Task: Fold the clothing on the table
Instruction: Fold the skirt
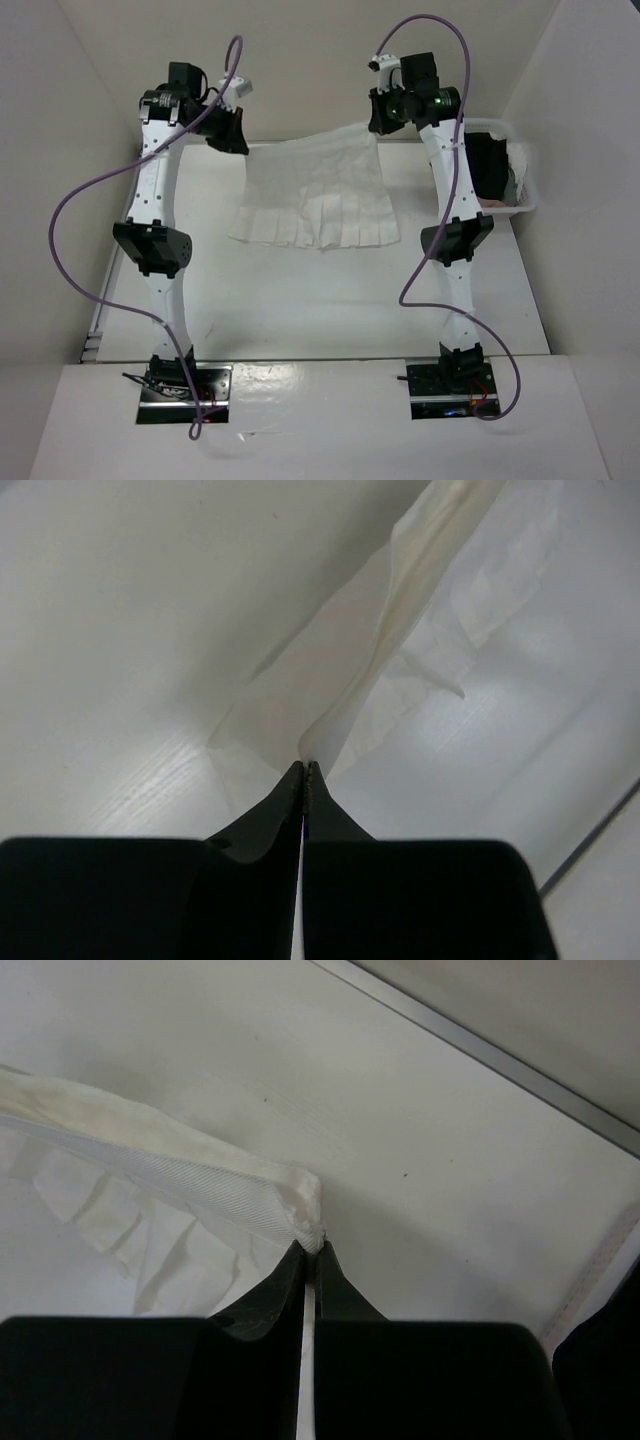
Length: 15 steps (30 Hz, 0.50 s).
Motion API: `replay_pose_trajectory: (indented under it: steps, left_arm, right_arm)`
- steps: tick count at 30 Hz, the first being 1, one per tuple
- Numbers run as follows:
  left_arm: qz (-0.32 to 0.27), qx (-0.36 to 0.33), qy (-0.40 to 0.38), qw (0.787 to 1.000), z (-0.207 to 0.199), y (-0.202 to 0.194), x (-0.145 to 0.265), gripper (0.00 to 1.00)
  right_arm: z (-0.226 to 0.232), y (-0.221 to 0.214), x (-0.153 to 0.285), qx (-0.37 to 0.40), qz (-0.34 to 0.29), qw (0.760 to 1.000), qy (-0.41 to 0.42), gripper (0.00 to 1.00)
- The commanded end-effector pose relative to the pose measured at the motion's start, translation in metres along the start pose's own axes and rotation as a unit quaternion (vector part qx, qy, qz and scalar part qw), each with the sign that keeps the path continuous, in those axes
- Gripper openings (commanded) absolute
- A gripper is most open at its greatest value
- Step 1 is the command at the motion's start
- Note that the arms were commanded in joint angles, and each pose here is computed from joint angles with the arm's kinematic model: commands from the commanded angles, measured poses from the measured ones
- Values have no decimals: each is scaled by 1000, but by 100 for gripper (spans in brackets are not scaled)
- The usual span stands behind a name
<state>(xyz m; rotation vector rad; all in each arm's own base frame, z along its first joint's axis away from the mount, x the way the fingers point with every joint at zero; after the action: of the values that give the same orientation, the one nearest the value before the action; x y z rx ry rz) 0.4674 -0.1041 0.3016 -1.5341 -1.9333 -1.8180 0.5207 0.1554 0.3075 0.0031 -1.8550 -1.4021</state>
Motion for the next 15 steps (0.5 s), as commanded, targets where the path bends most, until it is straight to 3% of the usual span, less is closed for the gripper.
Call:
replay_pose_trajectory:
  steps: [1,5,8,11,15]
  left_arm:
    - [26,-31,-29,999,-21,-15,2,0]
    - [66,-34,-17,997,-34,-44,-9,0]
    - [42,-67,39,996,-39,-57,-16,0]
    - [9,-89,81,993,-46,-59,3,0]
    - [28,-76,84,993,-45,-80,2,0]
  right_arm:
    - [9,2,30,13,9,1000,4,0]
    - [30,-4,29,26,33,999,18,0]
    - [35,-5,33,29,39,999,15,0]
    - [42,6,47,40,27,999,3,0]
    - [54,14,64,59,21,998,-11,0]
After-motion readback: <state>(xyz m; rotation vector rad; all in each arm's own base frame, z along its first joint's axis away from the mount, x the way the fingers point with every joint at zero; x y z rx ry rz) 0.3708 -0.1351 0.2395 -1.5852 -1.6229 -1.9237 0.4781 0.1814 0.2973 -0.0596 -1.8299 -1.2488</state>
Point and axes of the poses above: each gripper's point midway between its finger pads, its own x axis back along the fingers, its own z axis along the line the jaws close on, y = z × x, the point moved 2 cm from there along x, back along the fingers, and after that the axes turned 7 degrees about x, right-handed, at the moved point
